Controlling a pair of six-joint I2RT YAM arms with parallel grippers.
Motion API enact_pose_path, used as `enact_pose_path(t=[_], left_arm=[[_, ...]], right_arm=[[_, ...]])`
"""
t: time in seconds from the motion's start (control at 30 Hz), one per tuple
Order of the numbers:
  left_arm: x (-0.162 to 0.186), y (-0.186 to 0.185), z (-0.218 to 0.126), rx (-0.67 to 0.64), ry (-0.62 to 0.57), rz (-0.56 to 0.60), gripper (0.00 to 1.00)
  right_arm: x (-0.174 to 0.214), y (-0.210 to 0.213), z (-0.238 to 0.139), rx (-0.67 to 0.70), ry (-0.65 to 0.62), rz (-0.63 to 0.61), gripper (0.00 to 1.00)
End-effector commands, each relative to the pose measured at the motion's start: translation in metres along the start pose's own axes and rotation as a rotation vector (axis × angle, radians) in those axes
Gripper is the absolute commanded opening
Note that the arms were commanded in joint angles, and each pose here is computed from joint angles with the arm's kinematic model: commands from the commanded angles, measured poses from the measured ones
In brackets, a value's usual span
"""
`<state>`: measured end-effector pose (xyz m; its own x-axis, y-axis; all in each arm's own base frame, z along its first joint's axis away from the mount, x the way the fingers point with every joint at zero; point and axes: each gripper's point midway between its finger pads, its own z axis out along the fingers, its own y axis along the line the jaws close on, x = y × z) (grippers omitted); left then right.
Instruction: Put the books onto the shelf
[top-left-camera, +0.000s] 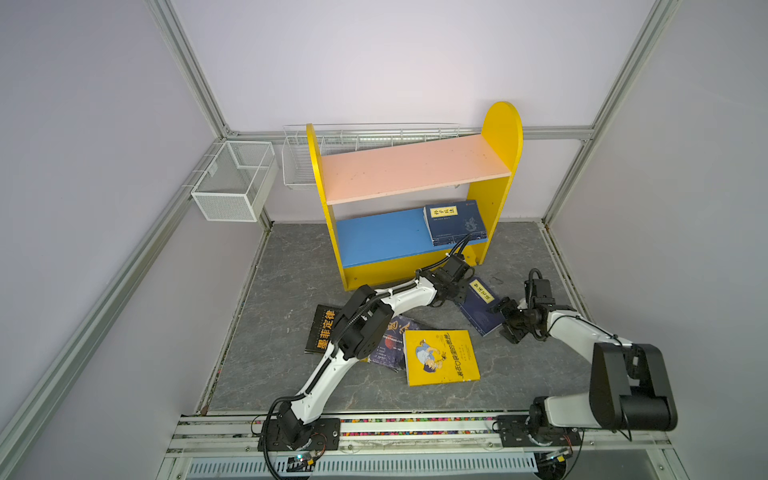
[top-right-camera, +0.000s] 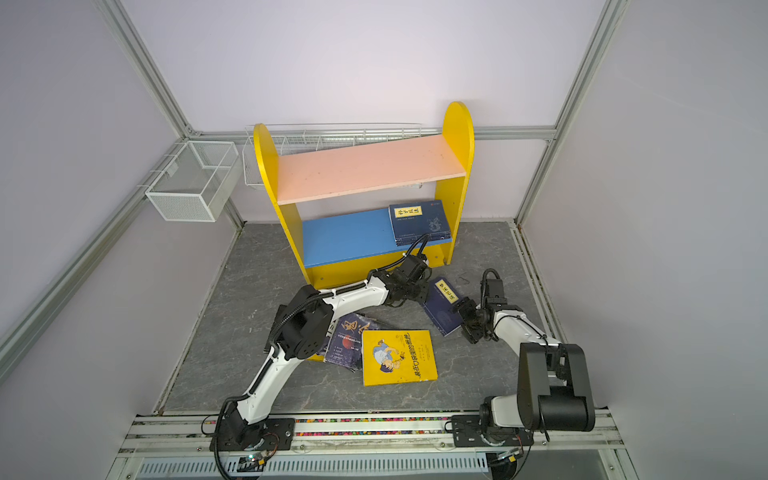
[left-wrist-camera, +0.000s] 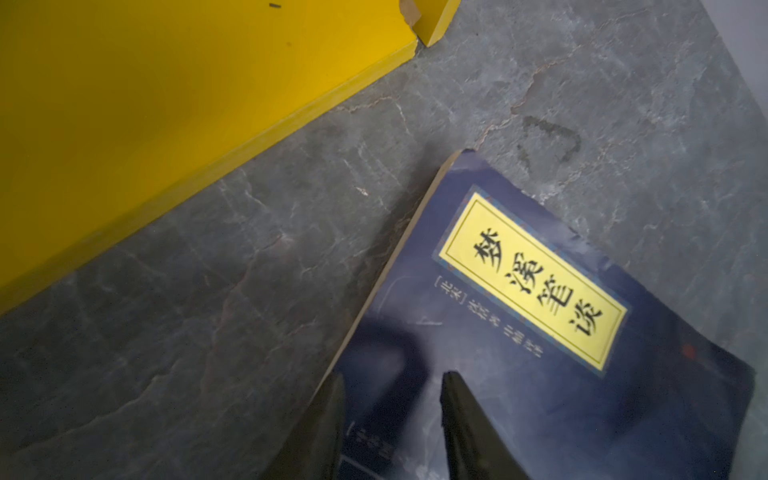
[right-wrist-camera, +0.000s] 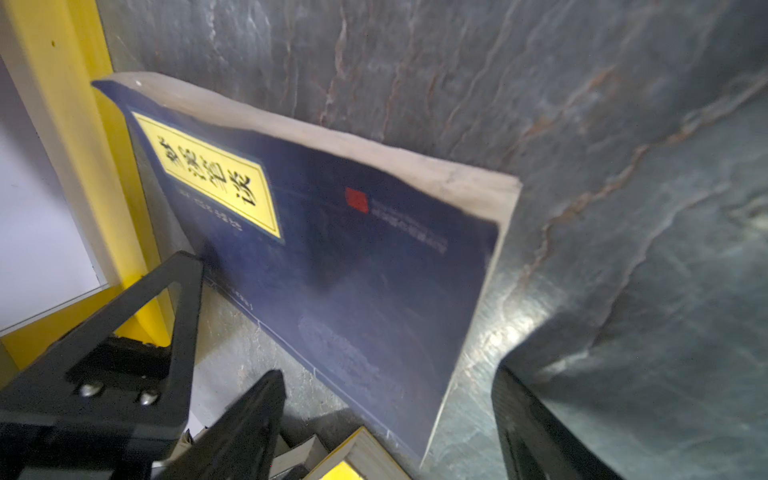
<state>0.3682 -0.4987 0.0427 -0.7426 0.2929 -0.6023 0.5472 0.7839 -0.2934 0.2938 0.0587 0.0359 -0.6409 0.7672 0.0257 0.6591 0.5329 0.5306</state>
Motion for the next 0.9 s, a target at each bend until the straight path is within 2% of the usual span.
enact_pose_path(t=[0.0, 0.2, 0.33, 0.47, 0.57, 0.67, 0.87], left_arm=[[0.036, -0.001, 0.01, 0.045, 0.099, -0.002, 0.39], [0.071, -0.032, 0.004, 0.169, 0.2, 0.074, 0.31], [0.099, -0.048, -0.009, 0.244, 0.283, 0.135, 0.3], [0.125, -0.059, -0.022, 0.325, 0.347, 0.135, 0.3], [0.14, -0.061, -0.026, 0.331, 0.374, 0.145, 0.3], [0.138, -0.055, -0.029, 0.282, 0.333, 0.135, 0.31], [0.107, -0.037, -0.043, 0.166, 0.173, 0.103, 0.37]], right_arm=[[0.009, -0.026, 0.009, 0.082, 0.035, 0.019, 0.82], [0.001, -0.01, 0.002, 0.048, 0.026, -0.005, 0.82], [-0.013, 0.008, -0.008, 0.031, -0.019, -0.023, 0.82], [-0.032, 0.031, -0.017, 0.005, -0.069, -0.031, 0.82], [-0.045, 0.043, -0.023, 0.004, -0.102, -0.031, 0.82], [-0.052, 0.048, -0.028, 0.017, -0.131, -0.023, 0.83], [-0.04, 0.014, -0.02, 0.115, -0.106, -0.002, 0.83]])
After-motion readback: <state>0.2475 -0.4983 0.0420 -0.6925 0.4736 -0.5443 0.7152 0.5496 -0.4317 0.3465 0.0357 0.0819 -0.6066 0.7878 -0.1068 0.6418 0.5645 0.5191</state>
